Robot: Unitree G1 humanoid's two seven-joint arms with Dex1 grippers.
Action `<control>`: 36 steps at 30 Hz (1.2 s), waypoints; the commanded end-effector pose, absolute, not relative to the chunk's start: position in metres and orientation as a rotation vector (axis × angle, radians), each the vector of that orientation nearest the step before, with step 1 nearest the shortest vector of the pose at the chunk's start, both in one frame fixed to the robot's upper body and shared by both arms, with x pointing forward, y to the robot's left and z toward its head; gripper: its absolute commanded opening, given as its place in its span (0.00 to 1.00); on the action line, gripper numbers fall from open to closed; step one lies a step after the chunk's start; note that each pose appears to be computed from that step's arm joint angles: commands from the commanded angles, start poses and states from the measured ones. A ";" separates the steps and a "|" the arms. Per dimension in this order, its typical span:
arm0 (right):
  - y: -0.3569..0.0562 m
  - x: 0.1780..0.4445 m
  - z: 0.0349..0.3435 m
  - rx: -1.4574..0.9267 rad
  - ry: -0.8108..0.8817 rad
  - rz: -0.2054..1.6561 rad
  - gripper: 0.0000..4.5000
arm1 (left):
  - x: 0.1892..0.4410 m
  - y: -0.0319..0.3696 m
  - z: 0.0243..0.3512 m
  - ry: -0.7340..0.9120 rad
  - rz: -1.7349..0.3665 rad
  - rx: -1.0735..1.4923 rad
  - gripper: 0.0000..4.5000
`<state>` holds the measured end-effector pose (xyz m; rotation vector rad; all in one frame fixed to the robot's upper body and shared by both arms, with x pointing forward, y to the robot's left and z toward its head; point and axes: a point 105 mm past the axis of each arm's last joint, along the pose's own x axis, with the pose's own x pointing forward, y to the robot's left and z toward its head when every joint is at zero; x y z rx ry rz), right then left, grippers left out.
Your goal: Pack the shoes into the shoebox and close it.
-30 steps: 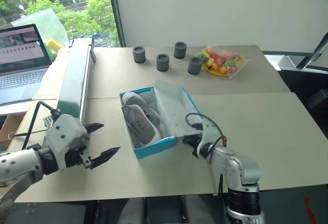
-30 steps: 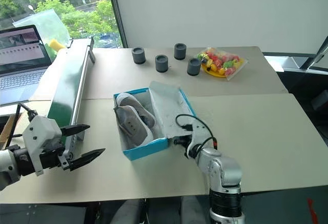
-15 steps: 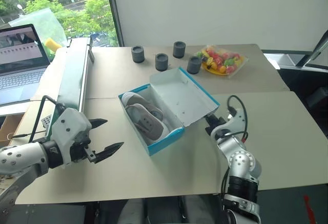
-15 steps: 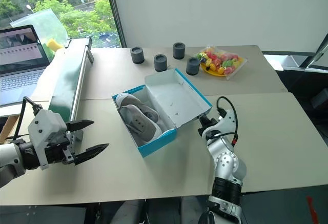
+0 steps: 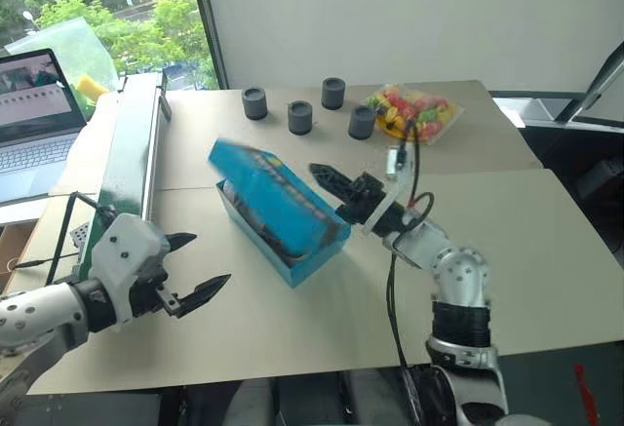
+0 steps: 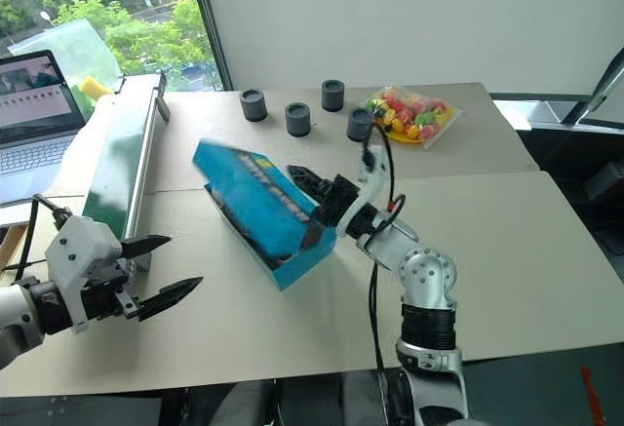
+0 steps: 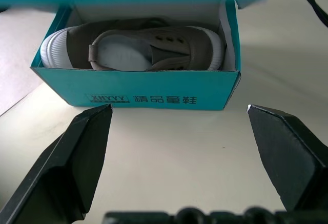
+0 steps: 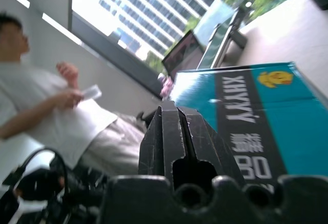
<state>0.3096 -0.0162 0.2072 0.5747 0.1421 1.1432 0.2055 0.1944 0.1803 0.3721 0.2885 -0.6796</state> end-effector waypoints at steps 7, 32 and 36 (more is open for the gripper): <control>0.046 0.336 0.195 0.130 0.155 1.190 0.01 | 0.191 0.199 0.193 0.265 -0.601 0.410 1.00; 0.107 0.352 0.086 -0.104 0.513 1.180 0.01 | 0.194 0.185 0.194 0.195 -0.542 0.335 1.00; 0.106 0.366 0.134 0.049 0.410 1.163 0.01 | 0.208 0.193 0.203 0.113 -0.435 0.288 1.00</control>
